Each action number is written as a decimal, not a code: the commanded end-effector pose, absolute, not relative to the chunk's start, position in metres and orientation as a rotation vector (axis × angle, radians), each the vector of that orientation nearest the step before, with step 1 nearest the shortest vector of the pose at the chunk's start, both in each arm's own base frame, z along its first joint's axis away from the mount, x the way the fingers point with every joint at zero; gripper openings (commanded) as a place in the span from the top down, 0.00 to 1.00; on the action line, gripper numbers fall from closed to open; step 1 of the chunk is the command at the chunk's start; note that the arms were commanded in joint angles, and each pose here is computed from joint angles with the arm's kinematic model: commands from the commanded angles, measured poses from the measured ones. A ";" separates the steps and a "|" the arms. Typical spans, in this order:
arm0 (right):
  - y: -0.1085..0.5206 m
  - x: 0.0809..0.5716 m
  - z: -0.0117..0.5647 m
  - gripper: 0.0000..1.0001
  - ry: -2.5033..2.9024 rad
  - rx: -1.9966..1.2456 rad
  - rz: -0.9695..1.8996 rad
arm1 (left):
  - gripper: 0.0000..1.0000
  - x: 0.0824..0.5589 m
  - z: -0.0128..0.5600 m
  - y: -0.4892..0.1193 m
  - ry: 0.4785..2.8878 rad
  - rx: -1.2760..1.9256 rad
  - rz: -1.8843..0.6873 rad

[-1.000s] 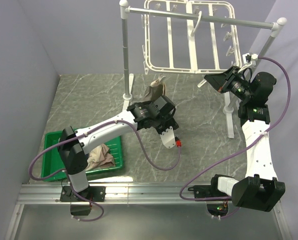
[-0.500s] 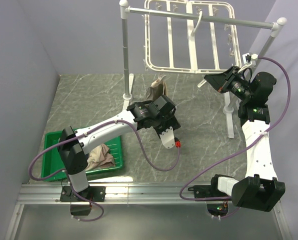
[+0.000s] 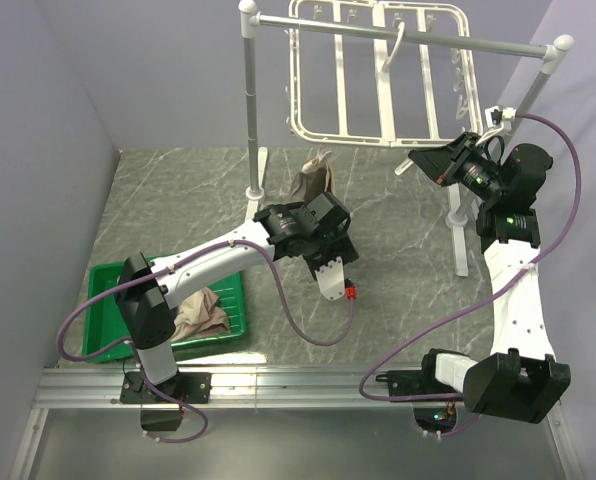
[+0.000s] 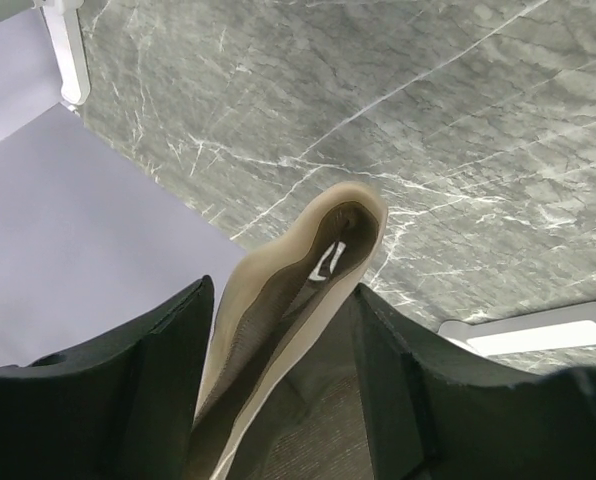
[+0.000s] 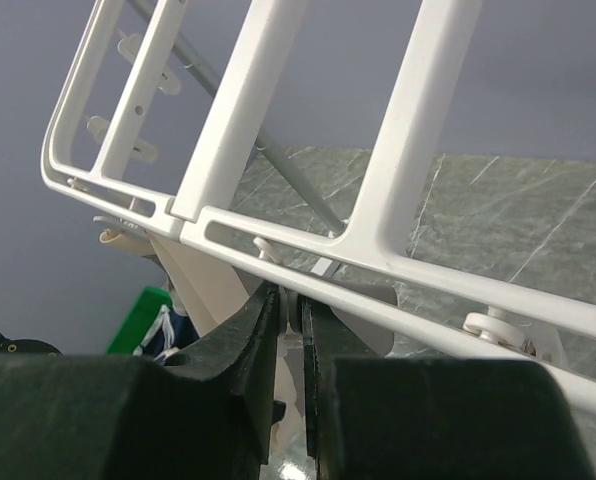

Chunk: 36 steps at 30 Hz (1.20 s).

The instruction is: Clip the underwear to the hanger

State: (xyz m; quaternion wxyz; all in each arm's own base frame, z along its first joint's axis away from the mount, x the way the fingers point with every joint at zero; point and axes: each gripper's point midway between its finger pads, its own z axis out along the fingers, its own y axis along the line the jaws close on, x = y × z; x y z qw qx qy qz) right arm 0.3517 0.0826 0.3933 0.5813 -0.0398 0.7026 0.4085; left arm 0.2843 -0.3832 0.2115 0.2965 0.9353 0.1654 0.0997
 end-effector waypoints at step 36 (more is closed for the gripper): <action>0.088 0.341 0.385 1.00 1.689 -0.110 1.010 | 0.86 0.281 0.205 -0.371 0.373 2.583 0.299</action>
